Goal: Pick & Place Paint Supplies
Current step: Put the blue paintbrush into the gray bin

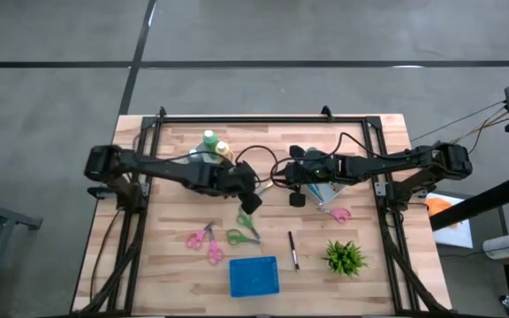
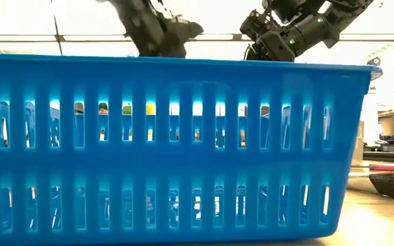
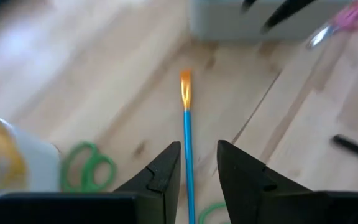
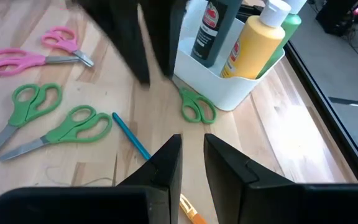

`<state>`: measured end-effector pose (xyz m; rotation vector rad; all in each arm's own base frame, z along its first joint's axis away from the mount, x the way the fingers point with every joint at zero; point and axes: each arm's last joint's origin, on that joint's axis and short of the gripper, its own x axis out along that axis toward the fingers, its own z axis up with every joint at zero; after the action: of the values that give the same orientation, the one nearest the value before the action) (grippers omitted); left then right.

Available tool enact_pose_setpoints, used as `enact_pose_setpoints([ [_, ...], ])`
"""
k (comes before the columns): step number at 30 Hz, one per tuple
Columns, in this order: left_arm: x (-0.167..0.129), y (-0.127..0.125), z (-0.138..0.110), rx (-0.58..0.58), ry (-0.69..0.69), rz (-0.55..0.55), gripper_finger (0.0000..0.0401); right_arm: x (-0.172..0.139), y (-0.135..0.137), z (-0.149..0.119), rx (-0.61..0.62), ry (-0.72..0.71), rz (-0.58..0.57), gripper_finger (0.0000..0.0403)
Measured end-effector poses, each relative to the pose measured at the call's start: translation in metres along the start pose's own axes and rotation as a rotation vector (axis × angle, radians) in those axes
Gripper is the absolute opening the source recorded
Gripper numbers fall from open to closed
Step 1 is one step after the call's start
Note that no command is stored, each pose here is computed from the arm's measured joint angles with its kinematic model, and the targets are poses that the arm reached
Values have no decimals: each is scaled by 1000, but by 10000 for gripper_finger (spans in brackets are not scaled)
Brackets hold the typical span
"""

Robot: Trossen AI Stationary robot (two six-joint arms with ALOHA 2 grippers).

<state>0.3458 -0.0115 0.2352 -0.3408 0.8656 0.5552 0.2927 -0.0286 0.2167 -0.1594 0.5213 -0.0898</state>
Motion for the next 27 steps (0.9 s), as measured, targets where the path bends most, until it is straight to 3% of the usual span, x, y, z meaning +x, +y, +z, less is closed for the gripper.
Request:
enact_pose_setpoints([
  [5, -46, -5, 3, 66, -161, 13, 108, 0, 0, 0, 0, 0, 0, 64],
  [13, -107, 2, 3, 170, -348, -119, 108, 0, 0, 0, 0, 0, 0, 64],
  [19, -125, 28, -22, 210, -503, -244, 108, 0, 0, 0, 0, 0, 0, 64],
  [27, -138, 67, -65, 295, -690, -521, 108, 0, 0, 0, -1, 0, 1, 64],
])
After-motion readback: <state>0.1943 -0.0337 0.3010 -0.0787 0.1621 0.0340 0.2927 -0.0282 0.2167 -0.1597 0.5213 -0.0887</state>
